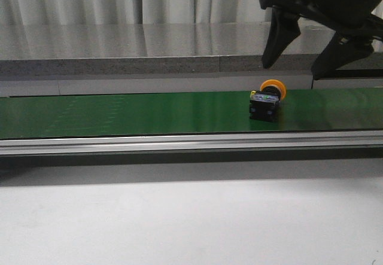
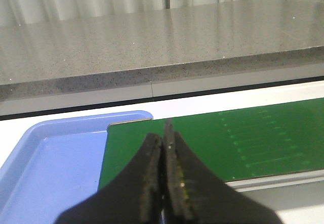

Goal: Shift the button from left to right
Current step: 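Lower the right gripper over the button and grasp it, then lift the button and lower it into the green tray with the right gripper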

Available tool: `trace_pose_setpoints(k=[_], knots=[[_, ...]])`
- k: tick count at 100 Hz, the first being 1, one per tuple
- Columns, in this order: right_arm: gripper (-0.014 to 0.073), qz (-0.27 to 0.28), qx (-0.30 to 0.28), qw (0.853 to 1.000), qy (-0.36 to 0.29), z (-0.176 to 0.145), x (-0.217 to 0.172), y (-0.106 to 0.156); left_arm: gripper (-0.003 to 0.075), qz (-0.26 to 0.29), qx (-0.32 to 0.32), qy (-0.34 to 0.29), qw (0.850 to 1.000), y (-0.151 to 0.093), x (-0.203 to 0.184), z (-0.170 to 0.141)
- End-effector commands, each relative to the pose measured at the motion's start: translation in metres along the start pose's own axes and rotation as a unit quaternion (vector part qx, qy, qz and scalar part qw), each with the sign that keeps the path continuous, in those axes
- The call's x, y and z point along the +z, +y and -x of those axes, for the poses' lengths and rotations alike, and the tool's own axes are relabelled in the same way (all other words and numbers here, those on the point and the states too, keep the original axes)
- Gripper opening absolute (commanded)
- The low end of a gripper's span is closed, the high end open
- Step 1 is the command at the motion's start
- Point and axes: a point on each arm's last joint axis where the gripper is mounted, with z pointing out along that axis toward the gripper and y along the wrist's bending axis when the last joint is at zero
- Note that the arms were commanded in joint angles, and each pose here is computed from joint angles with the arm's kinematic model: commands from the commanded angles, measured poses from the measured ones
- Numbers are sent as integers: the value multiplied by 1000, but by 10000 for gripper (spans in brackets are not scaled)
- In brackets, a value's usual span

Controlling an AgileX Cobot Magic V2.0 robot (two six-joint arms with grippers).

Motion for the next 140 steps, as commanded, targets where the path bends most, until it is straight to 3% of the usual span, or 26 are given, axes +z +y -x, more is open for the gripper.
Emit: trace_pose_setpoints(k=[1, 50, 59, 74, 84, 107, 125, 140], knots=[[562, 11, -6, 998, -53, 19, -11, 7, -19, 5, -3, -54, 999, 2, -1, 16], [554, -34, -10, 999, -8, 22, 39, -9, -19, 5, -3, -54, 999, 2, -1, 16], [470, -34, -10, 999, -7, 22, 40, -10, -19, 5, -3, -54, 999, 2, -1, 16], [200, -37, -13, 999, -1, 21, 40, -10, -19, 5, -3, -54, 999, 2, -1, 16], [188, -38, -15, 999, 3, 20, 37, -10, -19, 5, -3, -54, 999, 2, -1, 16], [188, -72, -42, 996, -33, 40, -7, -22, -19, 5, -3, -54, 999, 2, -1, 16], [188, -174, -62, 982, -44, 64, -61, -65, -19, 5, -3, -54, 999, 2, -1, 16], [188, -247, -33, 967, -60, 76, -94, -111, -19, 5, -3, -54, 999, 2, -1, 16]])
